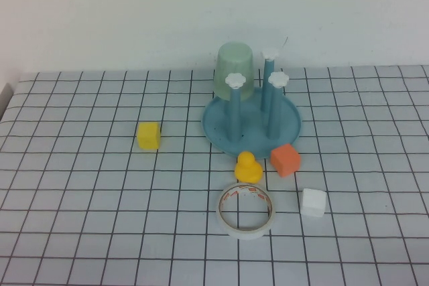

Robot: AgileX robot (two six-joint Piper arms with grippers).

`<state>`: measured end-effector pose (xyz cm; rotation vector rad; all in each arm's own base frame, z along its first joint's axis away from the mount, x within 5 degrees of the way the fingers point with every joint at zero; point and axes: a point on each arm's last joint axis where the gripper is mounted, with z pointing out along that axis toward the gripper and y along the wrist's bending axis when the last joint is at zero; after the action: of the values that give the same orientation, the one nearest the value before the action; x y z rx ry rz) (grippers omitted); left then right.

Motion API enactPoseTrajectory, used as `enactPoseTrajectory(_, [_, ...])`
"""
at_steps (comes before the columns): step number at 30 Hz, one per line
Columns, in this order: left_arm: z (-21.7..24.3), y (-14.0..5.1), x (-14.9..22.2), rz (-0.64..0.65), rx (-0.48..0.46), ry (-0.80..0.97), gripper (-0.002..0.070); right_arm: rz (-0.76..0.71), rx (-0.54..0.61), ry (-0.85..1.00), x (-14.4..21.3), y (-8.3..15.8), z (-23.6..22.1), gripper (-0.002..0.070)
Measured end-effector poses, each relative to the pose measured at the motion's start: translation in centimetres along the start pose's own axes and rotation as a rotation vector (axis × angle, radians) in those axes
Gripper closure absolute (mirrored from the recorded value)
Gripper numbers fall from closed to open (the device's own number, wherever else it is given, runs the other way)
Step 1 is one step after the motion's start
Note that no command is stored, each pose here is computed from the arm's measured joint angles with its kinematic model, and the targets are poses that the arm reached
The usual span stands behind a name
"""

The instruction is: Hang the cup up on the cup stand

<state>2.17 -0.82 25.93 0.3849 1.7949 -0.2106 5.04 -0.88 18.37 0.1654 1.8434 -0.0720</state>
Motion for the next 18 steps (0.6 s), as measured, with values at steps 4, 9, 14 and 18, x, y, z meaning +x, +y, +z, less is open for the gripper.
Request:
enactPoseTrajectory(4, [0.00, 0.00, 0.00, 0.000, 0.000, 0.000, 0.0676, 0.007, -0.016, 0.034, 1.05, 0.04, 0.37, 0.0676])
enactPoseTrajectory(9, [0.00, 0.00, 0.00, 0.000, 0.000, 0.000, 0.0676, 0.031, -0.018, 0.037, 1.07, 0.05, 0.37, 0.0677])
enactPoseTrajectory(14, [0.00, 0.00, 0.00, 0.000, 0.000, 0.000, 0.0676, 0.035, -0.019, 0.037, 1.07, 0.06, 0.37, 0.0678])
enactPoseTrajectory(18, [0.00, 0.00, 0.00, 0.000, 0.000, 0.000, 0.0676, 0.035, -0.019, 0.039, 1.08, 0.05, 0.37, 0.0678])
